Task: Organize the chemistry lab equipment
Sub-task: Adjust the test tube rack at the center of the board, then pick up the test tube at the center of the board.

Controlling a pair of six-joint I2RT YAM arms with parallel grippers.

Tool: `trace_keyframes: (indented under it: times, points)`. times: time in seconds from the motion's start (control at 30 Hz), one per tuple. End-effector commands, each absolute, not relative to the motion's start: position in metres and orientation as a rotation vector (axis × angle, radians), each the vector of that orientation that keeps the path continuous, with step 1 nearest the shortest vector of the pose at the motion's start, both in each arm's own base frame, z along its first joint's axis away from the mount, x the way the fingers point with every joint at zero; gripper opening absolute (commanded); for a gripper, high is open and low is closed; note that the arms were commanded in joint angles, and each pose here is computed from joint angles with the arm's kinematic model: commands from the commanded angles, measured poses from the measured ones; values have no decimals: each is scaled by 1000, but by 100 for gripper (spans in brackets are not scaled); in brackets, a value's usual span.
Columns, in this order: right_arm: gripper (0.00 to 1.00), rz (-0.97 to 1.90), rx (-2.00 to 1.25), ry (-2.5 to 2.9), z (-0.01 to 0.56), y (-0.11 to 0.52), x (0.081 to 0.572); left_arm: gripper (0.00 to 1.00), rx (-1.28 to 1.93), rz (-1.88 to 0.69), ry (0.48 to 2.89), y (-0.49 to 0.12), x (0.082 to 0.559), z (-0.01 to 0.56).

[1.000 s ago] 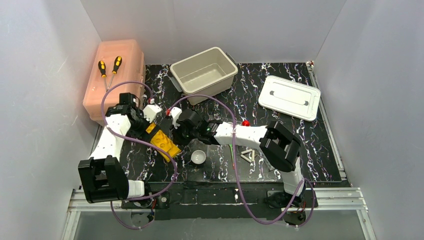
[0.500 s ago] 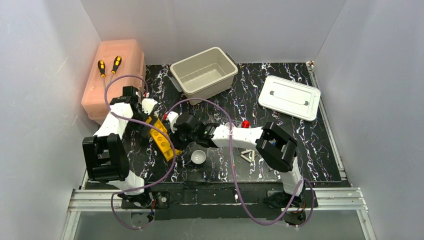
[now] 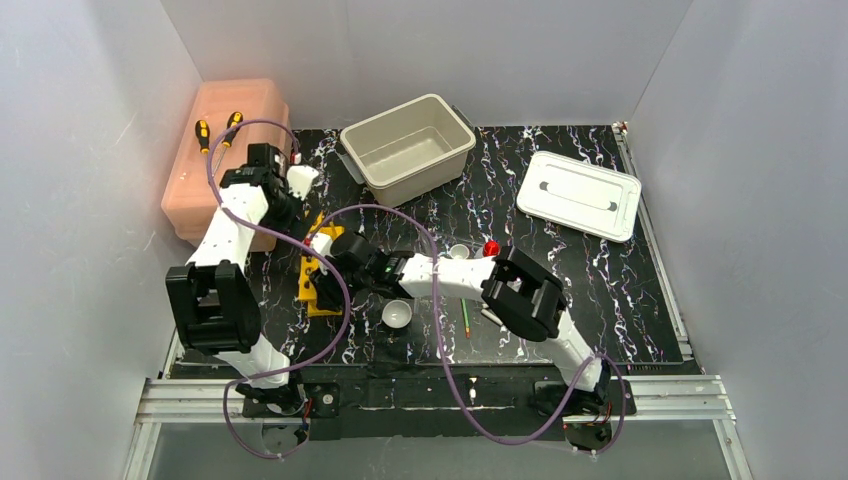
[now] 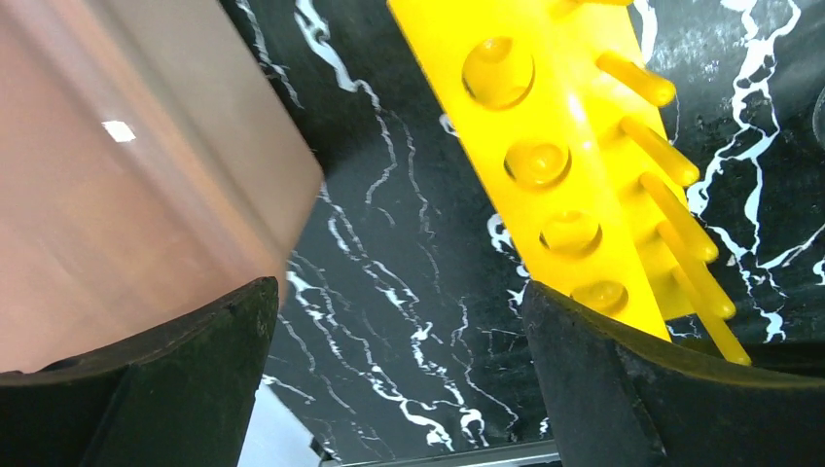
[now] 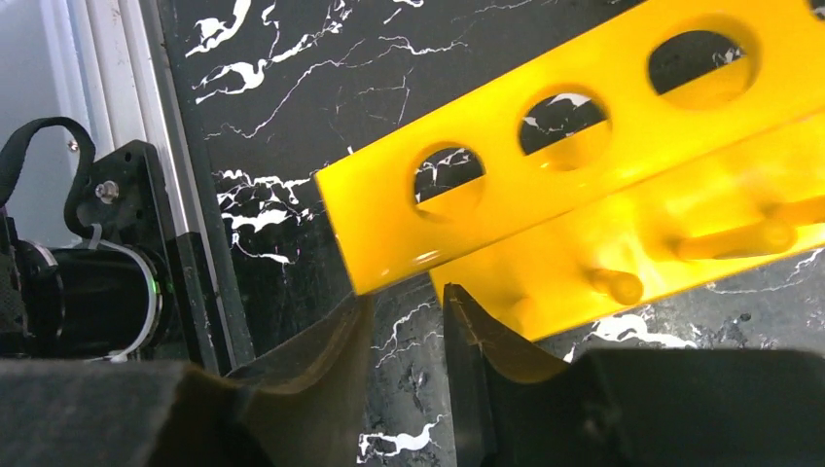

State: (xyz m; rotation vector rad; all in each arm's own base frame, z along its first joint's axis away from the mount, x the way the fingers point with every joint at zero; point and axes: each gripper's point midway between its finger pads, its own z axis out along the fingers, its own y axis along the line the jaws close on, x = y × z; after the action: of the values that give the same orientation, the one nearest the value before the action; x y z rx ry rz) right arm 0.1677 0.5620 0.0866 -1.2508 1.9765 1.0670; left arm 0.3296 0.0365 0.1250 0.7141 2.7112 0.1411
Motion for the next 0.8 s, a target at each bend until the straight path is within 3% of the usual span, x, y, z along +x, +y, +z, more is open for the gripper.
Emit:
trace_keyframes:
  times: [0.0, 0.23, 0.47, 0.67, 0.77]
  points:
    - [44, 1104, -1223, 1899, 124, 579, 173, 97, 678, 118, 2637, 31, 334, 170]
    - [58, 986, -1102, 1881, 193, 534, 195, 98, 666, 75, 2595, 23, 325, 193]
    - [61, 922, -952, 1879, 256, 483, 240, 98, 548, -158, 2613, -7, 316, 206]
    - [46, 589, -728, 2075, 215, 408, 328, 98, 497, -381, 2622, -35, 302, 198]
    - [46, 439, -697, 2164, 183, 381, 351, 98, 490, -447, 2568, -45, 305, 211]
